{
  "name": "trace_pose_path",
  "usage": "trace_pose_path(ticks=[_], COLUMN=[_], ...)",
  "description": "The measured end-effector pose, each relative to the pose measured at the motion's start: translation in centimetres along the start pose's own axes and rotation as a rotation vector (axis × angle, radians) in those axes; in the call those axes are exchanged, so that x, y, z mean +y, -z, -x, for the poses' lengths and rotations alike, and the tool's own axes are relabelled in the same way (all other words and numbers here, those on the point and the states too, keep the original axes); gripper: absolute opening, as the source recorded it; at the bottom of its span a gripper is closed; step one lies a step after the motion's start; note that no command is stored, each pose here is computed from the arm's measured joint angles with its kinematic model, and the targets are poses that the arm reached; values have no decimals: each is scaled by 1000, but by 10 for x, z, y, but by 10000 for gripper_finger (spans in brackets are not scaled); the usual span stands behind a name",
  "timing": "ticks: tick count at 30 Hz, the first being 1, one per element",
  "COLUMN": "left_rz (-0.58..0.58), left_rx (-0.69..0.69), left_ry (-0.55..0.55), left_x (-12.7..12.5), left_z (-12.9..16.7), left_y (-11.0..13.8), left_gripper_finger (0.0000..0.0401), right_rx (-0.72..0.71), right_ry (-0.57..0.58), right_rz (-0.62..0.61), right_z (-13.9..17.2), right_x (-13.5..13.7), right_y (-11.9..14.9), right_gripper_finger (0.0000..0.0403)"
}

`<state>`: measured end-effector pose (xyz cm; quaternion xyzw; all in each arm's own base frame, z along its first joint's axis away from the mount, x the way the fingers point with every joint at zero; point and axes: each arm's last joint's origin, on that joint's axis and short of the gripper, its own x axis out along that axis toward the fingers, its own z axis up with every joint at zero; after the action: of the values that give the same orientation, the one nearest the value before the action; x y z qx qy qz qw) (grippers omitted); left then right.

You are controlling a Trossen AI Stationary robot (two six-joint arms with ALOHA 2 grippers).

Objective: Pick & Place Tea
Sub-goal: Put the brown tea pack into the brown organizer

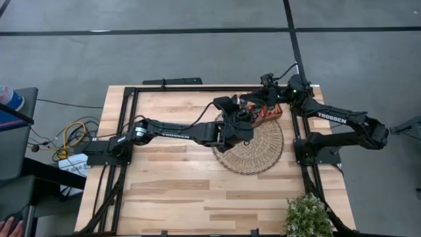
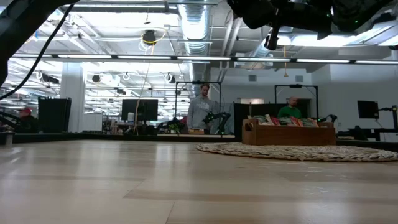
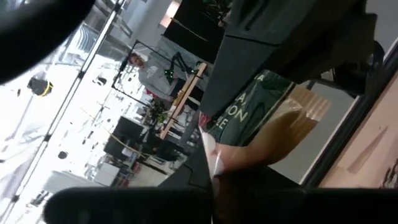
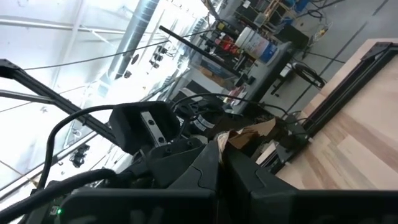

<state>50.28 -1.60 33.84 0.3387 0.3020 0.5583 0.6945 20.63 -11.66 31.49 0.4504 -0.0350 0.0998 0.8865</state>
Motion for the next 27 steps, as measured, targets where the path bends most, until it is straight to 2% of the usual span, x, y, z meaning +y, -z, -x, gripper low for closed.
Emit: trace_pose_path(ticks=[5,11,15,18,24,27], left_rz=[48,51,34,-18,-86,-44], left_rx=[1,14,20,41,5,-22], left_ry=[-8,-27,-45,-79,-52,-35], left_x=[2,2,2,3,3,12], left_z=[-2,-3,5,13,37,52], left_y=[-2,-2,-2,-2,-3,-3], left_gripper_finger=[62,138,171,182,184,184], right_rx=[3,3,-11,-30,-61,-43], right_ry=[-22,-17,-2,21,96,166], right_rz=[19,13,13,11,31,35], right_z=[0,0,2,6,19,31], right_x=[4,3,1,-2,-13,-24], right_y=[-1,-1,-3,-7,-17,-21], right_gripper_finger=[0,0,0,0,0,0])
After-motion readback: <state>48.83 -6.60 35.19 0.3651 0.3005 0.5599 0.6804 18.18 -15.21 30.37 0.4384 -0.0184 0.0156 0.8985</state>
